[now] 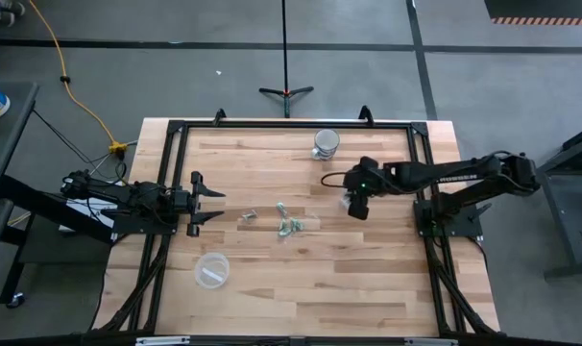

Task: Pick and place Stevia / Truvia into bins
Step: Put the stevia packet into the square transparent container

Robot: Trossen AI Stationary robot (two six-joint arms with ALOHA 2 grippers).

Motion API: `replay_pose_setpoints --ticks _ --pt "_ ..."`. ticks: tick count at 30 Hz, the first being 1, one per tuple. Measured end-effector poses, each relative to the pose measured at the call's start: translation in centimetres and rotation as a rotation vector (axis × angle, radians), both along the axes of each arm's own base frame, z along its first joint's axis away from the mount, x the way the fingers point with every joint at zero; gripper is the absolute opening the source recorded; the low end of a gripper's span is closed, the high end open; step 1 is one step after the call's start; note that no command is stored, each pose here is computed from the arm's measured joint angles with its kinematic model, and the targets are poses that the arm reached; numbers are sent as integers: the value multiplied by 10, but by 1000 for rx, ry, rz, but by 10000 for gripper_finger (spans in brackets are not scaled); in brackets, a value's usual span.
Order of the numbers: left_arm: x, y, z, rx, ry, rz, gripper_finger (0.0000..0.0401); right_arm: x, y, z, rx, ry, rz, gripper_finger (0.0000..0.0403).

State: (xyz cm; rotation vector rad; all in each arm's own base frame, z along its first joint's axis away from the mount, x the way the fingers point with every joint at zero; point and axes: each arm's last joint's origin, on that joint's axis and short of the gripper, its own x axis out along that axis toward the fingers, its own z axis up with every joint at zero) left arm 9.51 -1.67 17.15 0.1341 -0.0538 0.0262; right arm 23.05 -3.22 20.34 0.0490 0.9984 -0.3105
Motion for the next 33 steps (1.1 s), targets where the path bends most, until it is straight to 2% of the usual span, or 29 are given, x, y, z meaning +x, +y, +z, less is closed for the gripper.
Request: replay_pose_setpoints --ticks 6,12,20,33 --pt "0 0 0 0 0 0 258 31 23 4 131 -248 217 210" --pt "0 0 0 0 0 0 258 63 63 -28 96 -298 361 215" --pt "0 0 0 0 0 1 257 83 83 -73 -19 -276 354 198" --pt "0 0 0 0 0 1 258 96 77 -89 -29 -355 326 190"
